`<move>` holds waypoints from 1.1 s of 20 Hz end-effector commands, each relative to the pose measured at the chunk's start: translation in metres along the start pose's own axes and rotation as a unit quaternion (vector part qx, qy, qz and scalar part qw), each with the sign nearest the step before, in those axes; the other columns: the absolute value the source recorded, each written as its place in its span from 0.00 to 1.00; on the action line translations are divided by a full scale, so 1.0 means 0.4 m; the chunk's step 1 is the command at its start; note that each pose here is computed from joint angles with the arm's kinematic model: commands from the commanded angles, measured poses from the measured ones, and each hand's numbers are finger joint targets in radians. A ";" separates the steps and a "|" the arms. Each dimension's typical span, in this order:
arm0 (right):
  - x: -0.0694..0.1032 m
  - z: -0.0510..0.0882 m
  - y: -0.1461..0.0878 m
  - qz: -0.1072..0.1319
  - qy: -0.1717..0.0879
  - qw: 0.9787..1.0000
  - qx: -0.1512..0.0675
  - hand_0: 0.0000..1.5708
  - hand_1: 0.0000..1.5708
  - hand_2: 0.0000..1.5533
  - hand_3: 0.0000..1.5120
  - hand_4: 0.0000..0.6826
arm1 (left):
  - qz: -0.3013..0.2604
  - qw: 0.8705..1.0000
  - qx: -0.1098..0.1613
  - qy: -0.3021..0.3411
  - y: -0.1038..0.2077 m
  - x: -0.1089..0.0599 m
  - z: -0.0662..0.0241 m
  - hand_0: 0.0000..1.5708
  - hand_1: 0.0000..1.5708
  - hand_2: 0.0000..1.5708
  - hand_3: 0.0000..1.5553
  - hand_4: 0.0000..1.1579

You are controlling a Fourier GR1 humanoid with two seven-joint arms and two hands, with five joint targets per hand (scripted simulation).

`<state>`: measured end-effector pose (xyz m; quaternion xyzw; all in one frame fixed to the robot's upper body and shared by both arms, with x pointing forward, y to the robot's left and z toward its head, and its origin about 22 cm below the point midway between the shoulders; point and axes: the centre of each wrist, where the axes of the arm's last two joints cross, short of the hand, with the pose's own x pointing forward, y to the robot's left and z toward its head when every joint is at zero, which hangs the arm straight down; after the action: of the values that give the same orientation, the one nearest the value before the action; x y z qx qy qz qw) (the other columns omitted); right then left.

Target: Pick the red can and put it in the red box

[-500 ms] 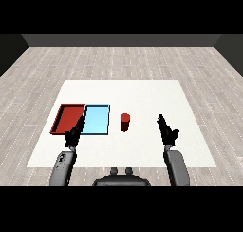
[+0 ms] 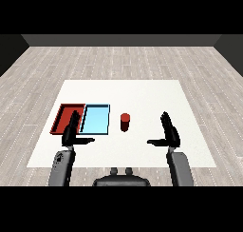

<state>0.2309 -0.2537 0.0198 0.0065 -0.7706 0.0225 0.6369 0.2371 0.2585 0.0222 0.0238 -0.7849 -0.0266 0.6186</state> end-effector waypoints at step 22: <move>-0.048 -0.021 -0.038 -0.048 -0.062 0.997 0.027 0.00 0.00 0.00 0.00 0.00 | 0.031 0.993 0.006 -0.117 -0.006 -0.042 0.045 0.00 0.00 0.00 0.00 0.00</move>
<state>0.2323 -0.2603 0.0138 0.0509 -0.8109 0.0180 0.5828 0.2339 0.2628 0.0012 -0.0016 -0.8518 -0.0085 0.5238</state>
